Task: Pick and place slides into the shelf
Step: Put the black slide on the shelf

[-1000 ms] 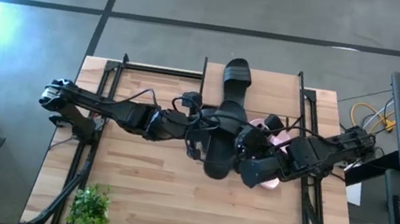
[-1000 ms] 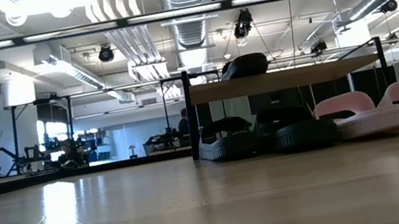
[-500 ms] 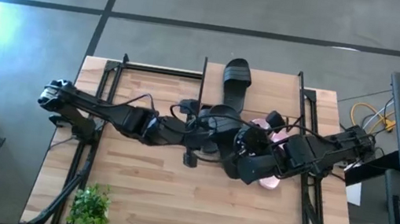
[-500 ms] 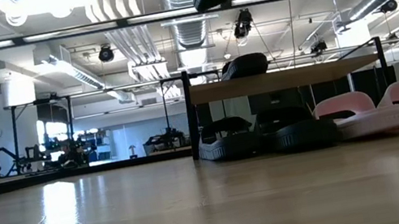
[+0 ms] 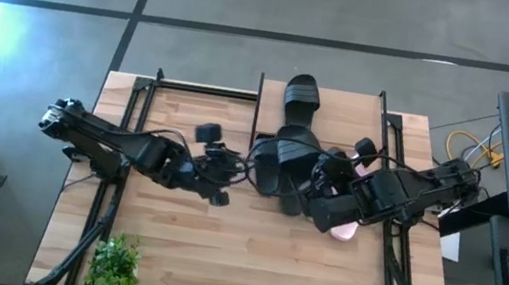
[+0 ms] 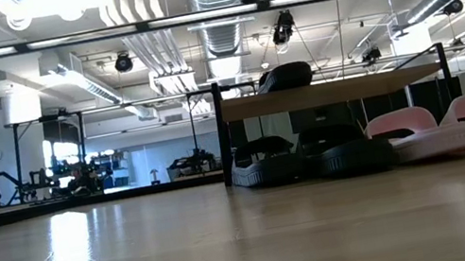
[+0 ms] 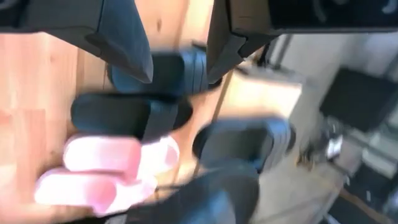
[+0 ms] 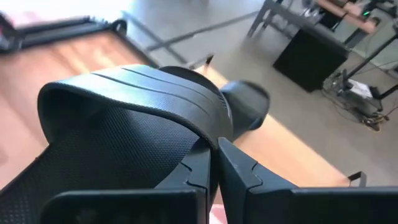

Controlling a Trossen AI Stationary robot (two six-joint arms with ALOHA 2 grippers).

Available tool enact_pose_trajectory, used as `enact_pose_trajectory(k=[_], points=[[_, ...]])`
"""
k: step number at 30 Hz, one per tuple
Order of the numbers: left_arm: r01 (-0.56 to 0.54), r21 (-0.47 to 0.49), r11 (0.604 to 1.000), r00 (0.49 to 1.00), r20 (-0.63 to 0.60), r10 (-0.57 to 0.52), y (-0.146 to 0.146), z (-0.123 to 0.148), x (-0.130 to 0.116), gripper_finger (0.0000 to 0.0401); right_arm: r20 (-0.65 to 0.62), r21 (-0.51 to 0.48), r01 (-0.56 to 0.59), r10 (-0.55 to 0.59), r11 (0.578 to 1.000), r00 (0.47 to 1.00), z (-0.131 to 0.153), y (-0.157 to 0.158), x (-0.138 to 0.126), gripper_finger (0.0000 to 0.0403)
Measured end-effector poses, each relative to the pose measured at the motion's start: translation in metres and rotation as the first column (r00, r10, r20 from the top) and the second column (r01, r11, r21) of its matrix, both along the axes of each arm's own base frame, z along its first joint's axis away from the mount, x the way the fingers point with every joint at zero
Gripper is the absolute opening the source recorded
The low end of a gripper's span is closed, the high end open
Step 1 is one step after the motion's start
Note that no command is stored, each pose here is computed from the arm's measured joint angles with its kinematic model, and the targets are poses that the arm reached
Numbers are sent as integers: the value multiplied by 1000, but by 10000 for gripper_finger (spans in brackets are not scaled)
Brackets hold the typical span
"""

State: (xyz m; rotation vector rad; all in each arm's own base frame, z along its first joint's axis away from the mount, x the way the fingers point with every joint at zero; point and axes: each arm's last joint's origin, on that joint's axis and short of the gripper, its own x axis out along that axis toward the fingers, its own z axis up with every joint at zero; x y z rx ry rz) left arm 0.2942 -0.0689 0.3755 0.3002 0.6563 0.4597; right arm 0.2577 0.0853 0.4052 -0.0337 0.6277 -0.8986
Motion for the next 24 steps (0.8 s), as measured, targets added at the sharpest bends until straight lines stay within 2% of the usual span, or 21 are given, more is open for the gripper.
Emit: enact_pose_trajectory(k=[2,5,7,9,15,20,24], points=[[-52,-18,998,999,0,52,2,0,-12,141,35,-23,17,-16,1000,999,3,-2,-3,11],[-132,-37,991,989,68,134,4,4,-30,144,83,-23,44,-42,999,996,8,-6,-7,11],[-194,-115,974,967,145,210,9,10,-43,144,111,-20,60,-58,998,992,11,-9,-10,11],[-262,-182,948,942,166,293,19,11,-55,144,141,-19,81,-77,997,987,14,-12,-12,11],[-432,-200,879,885,91,456,43,-3,-98,145,196,17,168,-168,986,966,17,-31,-16,11],[-426,-306,851,883,65,465,43,-19,-125,145,157,39,297,-299,954,941,10,-68,-21,11],[-366,-293,883,921,19,389,35,-31,-136,145,78,16,389,-389,921,918,-5,-95,-32,11]])
